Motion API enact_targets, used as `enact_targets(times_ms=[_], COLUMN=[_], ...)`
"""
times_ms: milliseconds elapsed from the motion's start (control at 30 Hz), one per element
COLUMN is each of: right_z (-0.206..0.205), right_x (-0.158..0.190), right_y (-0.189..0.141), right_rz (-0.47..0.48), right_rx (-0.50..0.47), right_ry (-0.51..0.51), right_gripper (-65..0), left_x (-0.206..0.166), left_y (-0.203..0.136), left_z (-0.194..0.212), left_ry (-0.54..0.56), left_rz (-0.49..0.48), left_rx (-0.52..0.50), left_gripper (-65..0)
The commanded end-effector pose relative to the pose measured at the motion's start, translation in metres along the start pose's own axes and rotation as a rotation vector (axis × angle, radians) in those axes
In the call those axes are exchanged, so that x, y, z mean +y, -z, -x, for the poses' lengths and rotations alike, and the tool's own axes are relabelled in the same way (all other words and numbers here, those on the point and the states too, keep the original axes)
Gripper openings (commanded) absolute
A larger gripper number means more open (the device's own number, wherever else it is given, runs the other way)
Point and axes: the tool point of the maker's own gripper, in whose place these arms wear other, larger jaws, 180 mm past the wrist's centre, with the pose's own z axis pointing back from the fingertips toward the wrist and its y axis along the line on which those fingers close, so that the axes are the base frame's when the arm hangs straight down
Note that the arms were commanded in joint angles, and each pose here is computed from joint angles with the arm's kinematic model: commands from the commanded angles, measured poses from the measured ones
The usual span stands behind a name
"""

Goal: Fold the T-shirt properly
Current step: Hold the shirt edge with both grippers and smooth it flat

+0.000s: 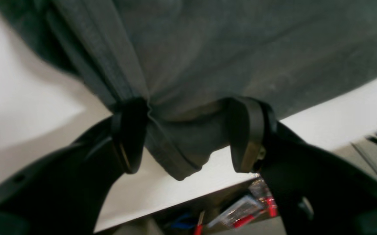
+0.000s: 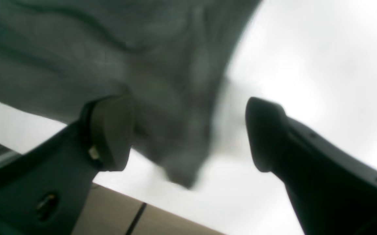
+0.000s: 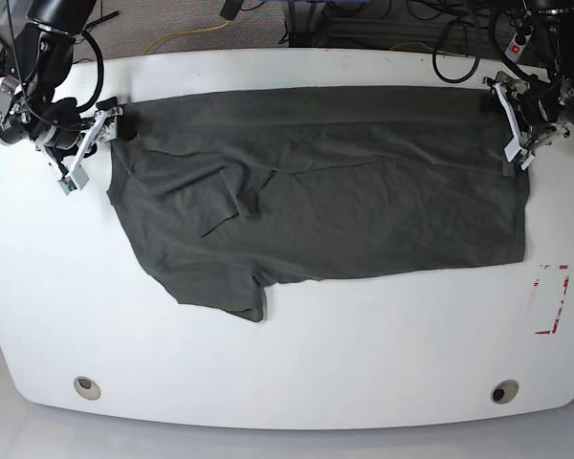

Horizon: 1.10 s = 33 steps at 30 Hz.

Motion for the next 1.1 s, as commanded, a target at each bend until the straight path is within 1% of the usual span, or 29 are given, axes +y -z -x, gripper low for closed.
enact_targets(times_ms=[0, 100, 133, 200, 300, 367, 433, 533, 633, 733, 800, 900, 1000, 1067], right_z=[-0.012, -0.015, -0.014, -0.019, -0.011, -0.012, -0.013, -0.002, 0.007, 0.019, 0.034, 0.044, 0.051, 0.053], right_x=[-0.015, -0.020, -0.019, -0.013, 0.012, 0.039, 0.057, 0.071, 0.077, 0.075, 0.064, 0.042, 0.029, 0.020], right_y=[-0.015, -0.021, -0.021, -0.023, -0.023, -0.021, -0.021, -0.016, -0.007, 0.001, 0.007, 0.012, 0.010, 0.007], right_rz=[0.045, 0.058, 0.054, 0.028, -0.065, -0.168, -0.233, -0.269, -0.287, -0.261, -0.198, -0.082, -0.019, 0.018], right_rx=[-0.026, -0.029, -0.026, -0.053, -0.075, -0.129, -0.167, -0.163, -0.149, -0.106, -0.039, 0.044, 0.091, 0.113], right_ry=[-0.032, -0.045, -0.045, -0.052, -0.046, -0.026, -0.011, 0.018, 0.058, 0.073, 0.072, 0.045, 0.028, 0.014], right_gripper=[-14.1, -14.1, -14.1, -14.1, -14.1, -14.1, -14.1, -14.1, -14.1, -14.1, -14.1, -14.1, -14.1, -14.1], left_x=[0.015, 0.020, 0.023, 0.025, 0.025, 0.025, 0.026, 0.024, 0.025, 0.024, 0.025, 0.033, 0.038, 0.035], left_y=[-0.005, -0.014, -0.021, -0.028, -0.033, -0.033, -0.033, -0.032, -0.032, -0.031, -0.030, -0.025, -0.019, -0.011], left_z=[0.010, 0.002, -0.004, -0.012, -0.014, -0.014, -0.014, -0.014, -0.013, -0.013, -0.010, 0.002, 0.013, 0.014], left_ry=[0.023, 0.051, 0.080, 0.104, 0.118, 0.118, 0.120, 0.119, 0.116, 0.118, 0.118, 0.106, 0.095, 0.117], left_rz=[-0.061, -0.097, -0.118, -0.134, -0.147, -0.148, -0.151, -0.147, -0.148, -0.146, -0.149, -0.171, -0.181, -0.170], left_rx=[0.066, 0.052, 0.041, 0.023, 0.014, 0.014, 0.015, 0.015, 0.018, 0.021, 0.030, 0.082, 0.117, 0.119], left_gripper=[-27.6, -27.6, -27.5, -27.4, -27.4, -27.4, -27.4, -27.4, -27.4, -27.4, -27.4, -27.4, -27.4, -27.4])
